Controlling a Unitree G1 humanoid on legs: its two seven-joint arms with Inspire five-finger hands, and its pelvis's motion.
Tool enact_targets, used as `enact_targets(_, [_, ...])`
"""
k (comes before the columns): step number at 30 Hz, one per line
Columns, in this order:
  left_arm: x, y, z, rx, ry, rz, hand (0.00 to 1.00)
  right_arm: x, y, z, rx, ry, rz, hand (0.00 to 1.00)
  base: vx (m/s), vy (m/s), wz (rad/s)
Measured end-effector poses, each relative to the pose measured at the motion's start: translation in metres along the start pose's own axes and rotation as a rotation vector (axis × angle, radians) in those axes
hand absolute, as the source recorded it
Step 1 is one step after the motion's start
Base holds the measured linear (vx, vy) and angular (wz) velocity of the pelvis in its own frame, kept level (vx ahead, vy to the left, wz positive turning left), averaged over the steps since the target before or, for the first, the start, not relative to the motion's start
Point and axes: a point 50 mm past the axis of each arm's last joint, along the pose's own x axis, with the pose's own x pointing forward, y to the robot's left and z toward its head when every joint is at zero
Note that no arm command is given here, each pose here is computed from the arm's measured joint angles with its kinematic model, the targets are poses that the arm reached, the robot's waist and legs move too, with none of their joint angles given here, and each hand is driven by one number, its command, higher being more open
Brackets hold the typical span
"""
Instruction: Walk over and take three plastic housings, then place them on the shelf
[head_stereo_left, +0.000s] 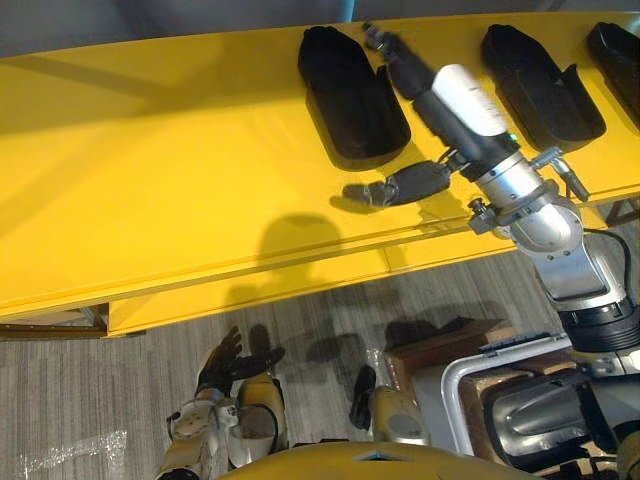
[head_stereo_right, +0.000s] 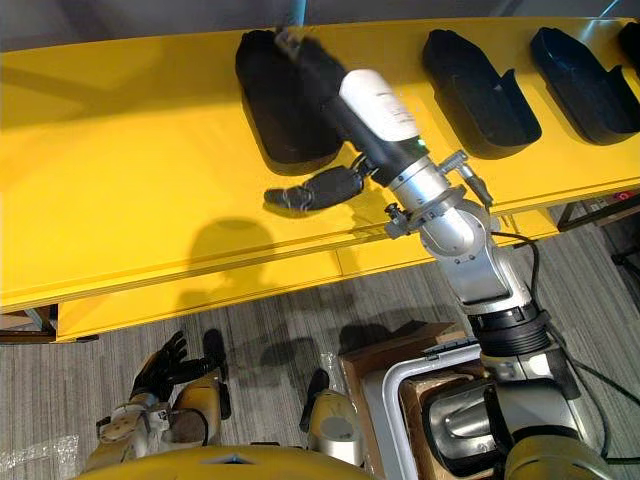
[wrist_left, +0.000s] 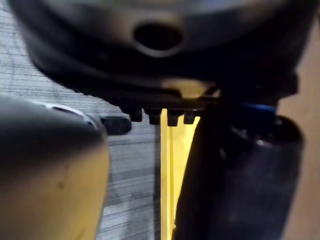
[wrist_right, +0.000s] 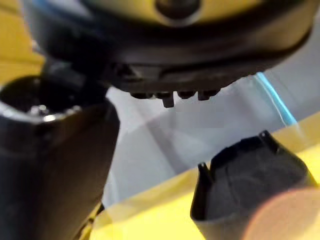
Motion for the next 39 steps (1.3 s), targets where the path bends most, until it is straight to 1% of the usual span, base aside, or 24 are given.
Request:
enact_targets(4, [0.000, 0.001, 0.001, 0.002, -0.001, -0.012, 1.00, 0.008, 0.013, -0.011, 0.009, 0.073, 0.155, 1.00, -0.01, -0.002, 0.06])
enact_targets(7, [0.000, 0.002, 0.002, 0.007, -0.002, -0.013, 1.00, 0.009, 0.017, -0.021, 0.007, 0.127, 0.212, 1.00, -0.01, 0.002, 0.04])
enact_targets(10, [0.002, 0.001, 0.004, 0.008, -0.009, -0.016, 1.00, 0.010, 0.011, -0.028, -0.038, 0.155, 0.256, 1.00, 0.00, 0.000, 0.00])
enact_targets(16, [0.002, 0.004, 0.004, 0.015, 0.010, -0.012, 1.00, 0.014, 0.007, -0.046, -0.043, 0.258, 0.270, 1.00, 0.00, 0.000, 0.00])
enact_targets(21, [0.003, 0.003, 0.004, 0.012, 0.009, -0.021, 1.00, 0.010, 0.007, -0.063, -0.026, 0.357, 0.278, 1.00, 0.00, 0.000, 0.00])
enact_targets(27, [0.003, 0.001, 0.003, 0.011, 0.019, -0.030, 1.00, 0.016, -0.002, -0.068, -0.035, 0.367, 0.295, 1.00, -0.01, 0.000, 0.00])
enact_targets(33, [0.004, 0.000, 0.004, 0.010, 0.022, -0.032, 1.00, 0.019, -0.004, -0.071, -0.031, 0.373, 0.291, 1.00, -0.01, 0.001, -0.06])
enact_targets(39, [0.005, -0.002, 0.006, 0.013, 0.019, -0.038, 1.00, 0.017, -0.004, -0.078, -0.036, 0.407, 0.254, 1.00, -0.01, -0.001, 0.00])
